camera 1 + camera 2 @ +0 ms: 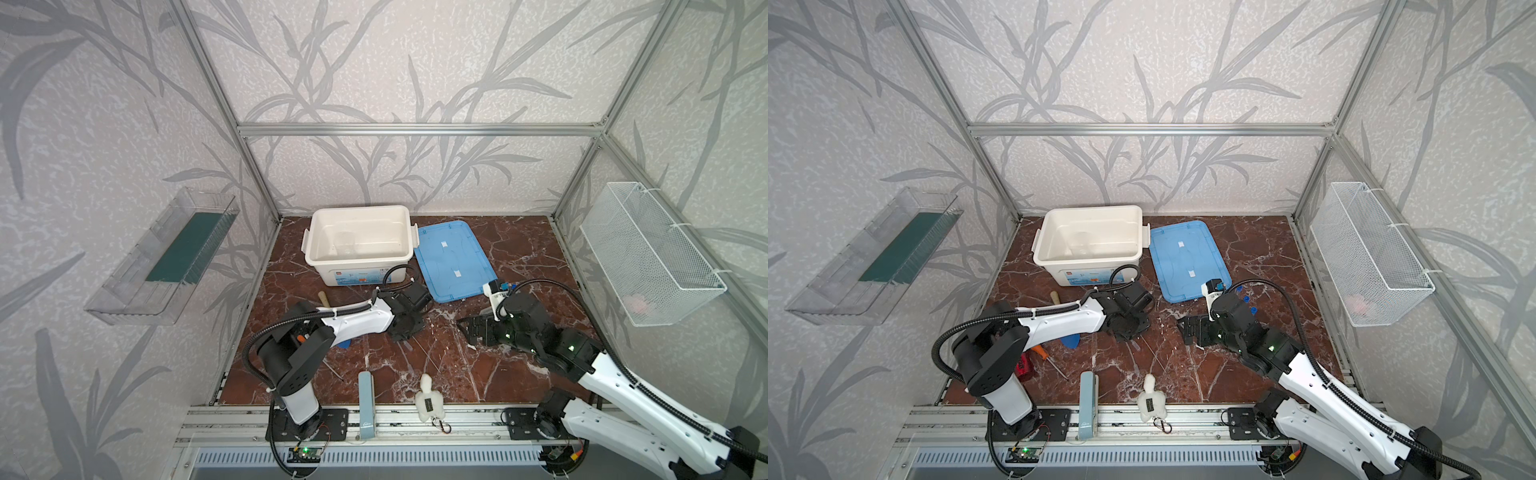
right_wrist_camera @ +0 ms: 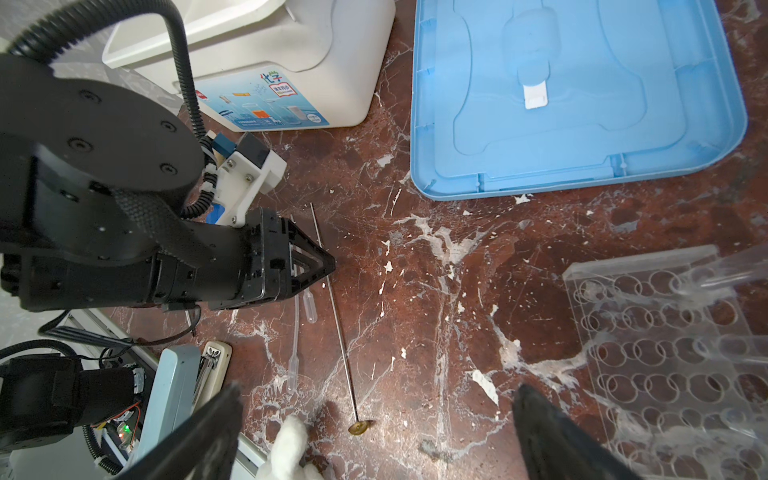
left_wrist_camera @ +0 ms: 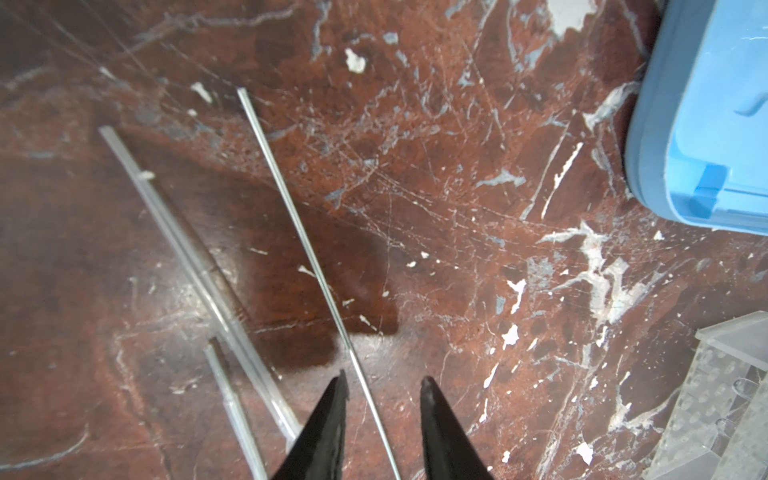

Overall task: Organize the chemistry lab equipment
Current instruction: 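Lower the left gripper onto the thin metal rod and close on it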

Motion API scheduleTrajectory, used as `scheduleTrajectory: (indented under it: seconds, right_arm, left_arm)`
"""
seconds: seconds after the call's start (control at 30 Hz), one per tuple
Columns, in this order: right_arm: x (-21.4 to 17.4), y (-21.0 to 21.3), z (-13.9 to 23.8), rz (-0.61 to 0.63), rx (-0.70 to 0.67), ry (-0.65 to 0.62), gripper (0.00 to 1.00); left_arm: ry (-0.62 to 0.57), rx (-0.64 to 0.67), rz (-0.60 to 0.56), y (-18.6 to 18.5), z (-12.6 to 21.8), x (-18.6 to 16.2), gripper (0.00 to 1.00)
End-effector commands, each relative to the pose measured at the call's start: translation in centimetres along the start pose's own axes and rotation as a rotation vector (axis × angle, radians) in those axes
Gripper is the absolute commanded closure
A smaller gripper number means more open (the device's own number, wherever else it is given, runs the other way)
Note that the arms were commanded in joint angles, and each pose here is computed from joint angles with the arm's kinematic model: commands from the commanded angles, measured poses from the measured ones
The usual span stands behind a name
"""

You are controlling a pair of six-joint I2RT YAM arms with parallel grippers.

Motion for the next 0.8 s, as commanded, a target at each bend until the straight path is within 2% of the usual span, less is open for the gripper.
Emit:
scheduleTrajectory:
  seconds: [0.0, 0.4, 0.7, 0.77]
  right_arm:
    - [0.0, -0.2, 0.0, -0.005, -0.006, -0.02, 0.01]
    - [-0.3, -0.4, -0.2, -0.006, -0.011, -0.011, 0.01]
    - [-0.4, -0.5, -0.5, -0.009, -0.02, -0.009, 0.01]
    - [-0.4, -0.6, -0.5, -0.008, -0.022, -0.01, 0.01]
  left_arm:
    - [-0.027, 0.031, 0.011, 0.3, -0.1, 0.3, 0.68]
    - [-0.018, 0.072, -0.021, 0.0, -1.6, -0.1, 0.73]
    - [-0.018, 0.064, -0.047, -1.7, -2.8, 0.1, 0.86]
    - [-0.03, 0.066, -0.069, -2.4, -3.0, 0.3, 0.91]
Point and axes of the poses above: each gripper's point midway between its finger pads, its own z axis back along the fingers, its own y axis along the line the jaws close on, x = y × z, the point moved 4 cm from there along z, back along the fingers, and after that the axes turned 7 degrees about z, right-handed, at the moved point
